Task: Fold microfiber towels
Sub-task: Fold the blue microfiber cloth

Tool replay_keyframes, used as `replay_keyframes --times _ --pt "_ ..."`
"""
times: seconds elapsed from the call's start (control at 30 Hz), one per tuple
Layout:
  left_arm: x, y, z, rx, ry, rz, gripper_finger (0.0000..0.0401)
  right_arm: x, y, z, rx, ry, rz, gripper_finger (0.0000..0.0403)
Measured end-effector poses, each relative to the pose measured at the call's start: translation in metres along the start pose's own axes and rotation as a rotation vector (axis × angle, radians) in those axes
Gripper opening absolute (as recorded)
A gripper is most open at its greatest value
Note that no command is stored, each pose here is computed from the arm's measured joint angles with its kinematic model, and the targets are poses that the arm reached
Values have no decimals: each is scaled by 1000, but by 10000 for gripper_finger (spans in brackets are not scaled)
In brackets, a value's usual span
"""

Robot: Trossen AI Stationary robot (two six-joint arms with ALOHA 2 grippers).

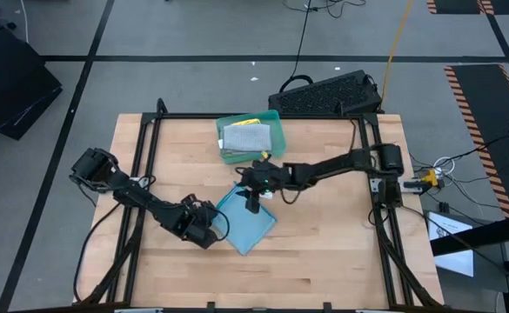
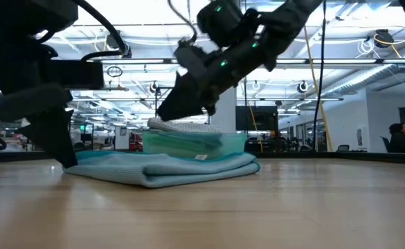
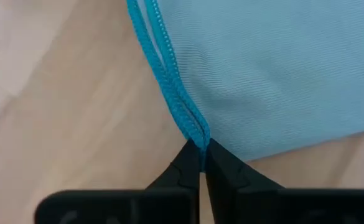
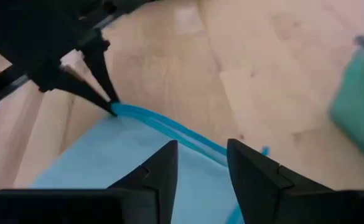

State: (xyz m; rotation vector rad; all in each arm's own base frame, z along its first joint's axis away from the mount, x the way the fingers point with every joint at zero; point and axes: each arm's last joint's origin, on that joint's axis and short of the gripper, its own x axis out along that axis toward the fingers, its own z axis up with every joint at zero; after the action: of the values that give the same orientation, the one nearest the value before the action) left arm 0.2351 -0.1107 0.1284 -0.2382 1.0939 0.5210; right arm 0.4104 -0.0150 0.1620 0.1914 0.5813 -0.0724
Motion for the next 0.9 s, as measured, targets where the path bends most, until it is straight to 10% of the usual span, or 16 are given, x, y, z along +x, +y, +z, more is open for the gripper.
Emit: replay_keyframes --times 0.47,0.9 --pt "4 19 3 550 79 141 8 8 -26 0 -137 87 102 237" --pt "9 24 14 871 52 185 14 8 -30 -12 116 181 -82 241"
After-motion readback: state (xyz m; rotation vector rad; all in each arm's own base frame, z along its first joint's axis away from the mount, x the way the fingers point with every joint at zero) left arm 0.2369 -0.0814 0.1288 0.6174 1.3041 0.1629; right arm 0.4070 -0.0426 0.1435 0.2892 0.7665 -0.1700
